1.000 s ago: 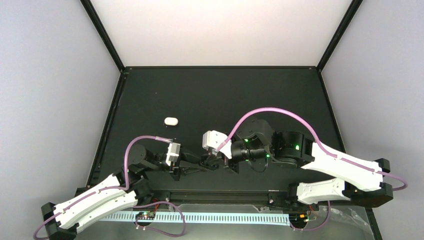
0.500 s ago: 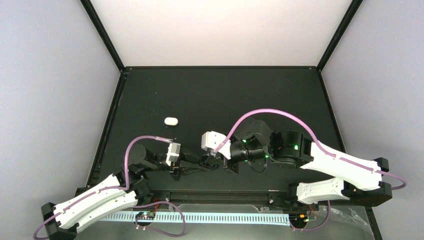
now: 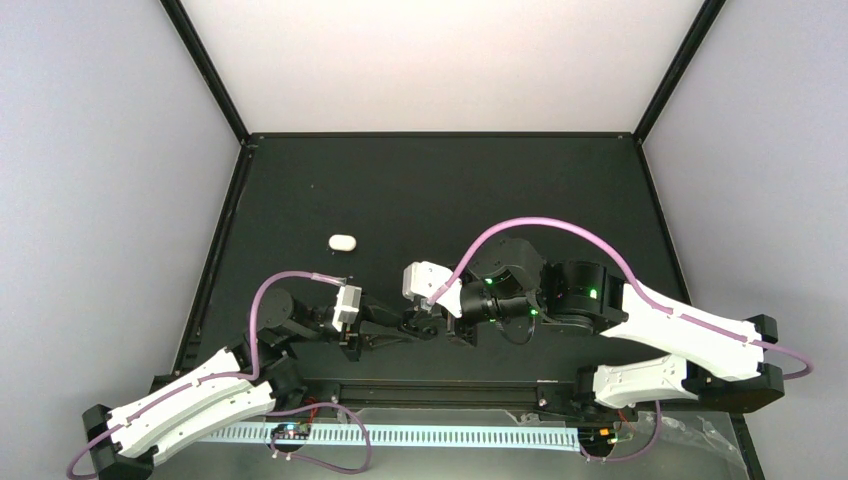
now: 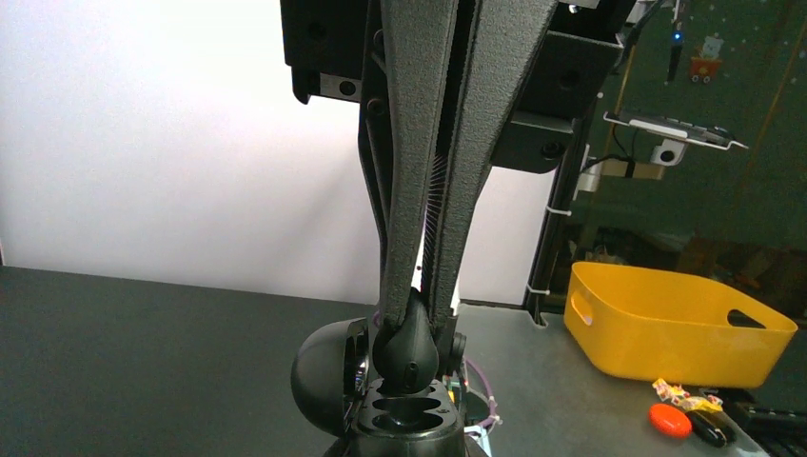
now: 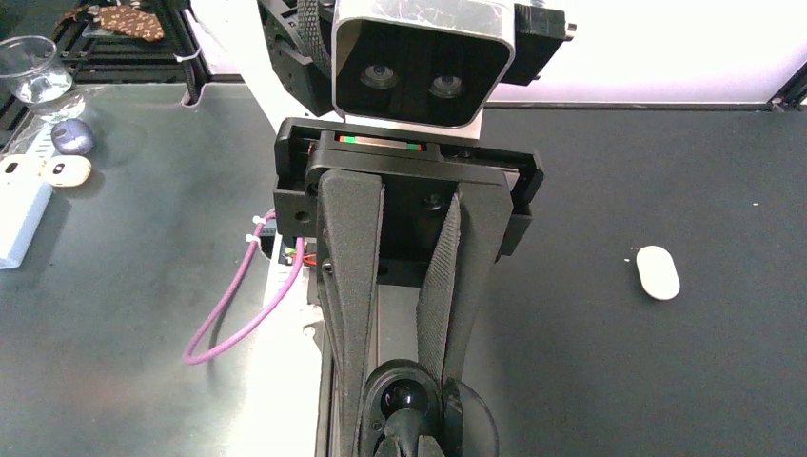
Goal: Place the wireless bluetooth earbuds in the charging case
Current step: Place the earbud in the charging case, then adjust the earbud with the charging case.
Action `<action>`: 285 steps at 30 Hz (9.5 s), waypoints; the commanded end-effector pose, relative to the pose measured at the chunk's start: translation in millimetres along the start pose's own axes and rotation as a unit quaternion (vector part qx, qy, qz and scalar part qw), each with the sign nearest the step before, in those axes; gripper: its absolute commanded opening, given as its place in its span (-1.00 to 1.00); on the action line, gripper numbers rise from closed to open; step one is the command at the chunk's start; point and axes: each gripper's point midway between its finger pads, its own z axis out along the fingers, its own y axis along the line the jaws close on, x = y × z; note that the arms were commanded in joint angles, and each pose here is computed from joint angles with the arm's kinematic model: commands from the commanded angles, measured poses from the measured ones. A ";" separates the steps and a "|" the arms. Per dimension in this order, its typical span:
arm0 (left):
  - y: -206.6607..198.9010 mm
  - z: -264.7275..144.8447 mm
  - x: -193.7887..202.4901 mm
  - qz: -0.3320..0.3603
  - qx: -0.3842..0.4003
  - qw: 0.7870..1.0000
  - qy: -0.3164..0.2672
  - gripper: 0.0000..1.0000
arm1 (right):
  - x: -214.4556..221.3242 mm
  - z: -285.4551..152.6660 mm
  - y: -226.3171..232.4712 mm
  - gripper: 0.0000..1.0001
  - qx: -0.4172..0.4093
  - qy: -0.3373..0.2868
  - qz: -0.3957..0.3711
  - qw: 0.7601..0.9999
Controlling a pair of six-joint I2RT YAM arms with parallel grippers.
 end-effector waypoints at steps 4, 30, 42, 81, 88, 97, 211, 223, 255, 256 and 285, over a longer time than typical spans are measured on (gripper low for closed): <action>-2.3 1.4 -13.4 0.017 0.001 1.000 -0.011 -0.97 | -8.8 -3.1 -0.6 -0.98 0.007 -0.008 -0.007 1.000; -3.5 -0.2 -13.0 0.017 0.001 1.000 -0.014 -0.97 | -1.5 7.4 1.1 -0.98 0.004 0.006 -0.008 1.000; -3.4 -0.4 -13.3 0.017 0.001 1.000 -0.015 -0.97 | -0.9 10.1 2.9 -0.98 0.002 0.010 -0.011 1.000; -3.8 -0.5 -13.3 0.017 0.002 1.000 -0.015 -0.97 | -6.6 3.0 -0.4 -0.64 0.018 -0.001 -0.011 1.000; -3.8 -0.5 -13.4 0.016 0.002 1.000 -0.015 -0.97 | -10.2 -2.2 -1.4 -0.55 0.023 -0.009 -0.011 1.000; -3.1 0.1 -12.7 0.015 0.001 1.000 -0.014 -0.97 | -11.6 -7.2 -2.9 -0.52 0.029 -0.012 -0.010 0.999; -27.7 -12.4 -59.5 0.031 0.031 0.995 -0.086 -0.97 | -0.8 -22.6 -25.4 0.30 0.104 -0.114 0.075 0.985; -25.9 -11.4 -59.5 0.035 0.027 0.995 -0.084 -0.97 | -6.3 -28.6 -27.2 0.30 0.110 -0.122 0.073 0.984; -22.3 -9.6 -50.4 0.027 0.023 0.997 -0.070 -0.97 | -23.9 -51.3 -31.2 0.31 0.125 -0.170 0.083 0.974; -22.1 -9.5 -50.0 0.026 0.023 0.997 -0.069 -0.97 | -24.4 -51.2 -30.7 0.31 0.123 -0.171 0.084 0.974; -18.9 -10.1 -46.0 0.023 0.014 0.997 -0.067 -0.97 | -31.2 -46.6 -23.6 0.31 0.098 -0.172 0.085 0.976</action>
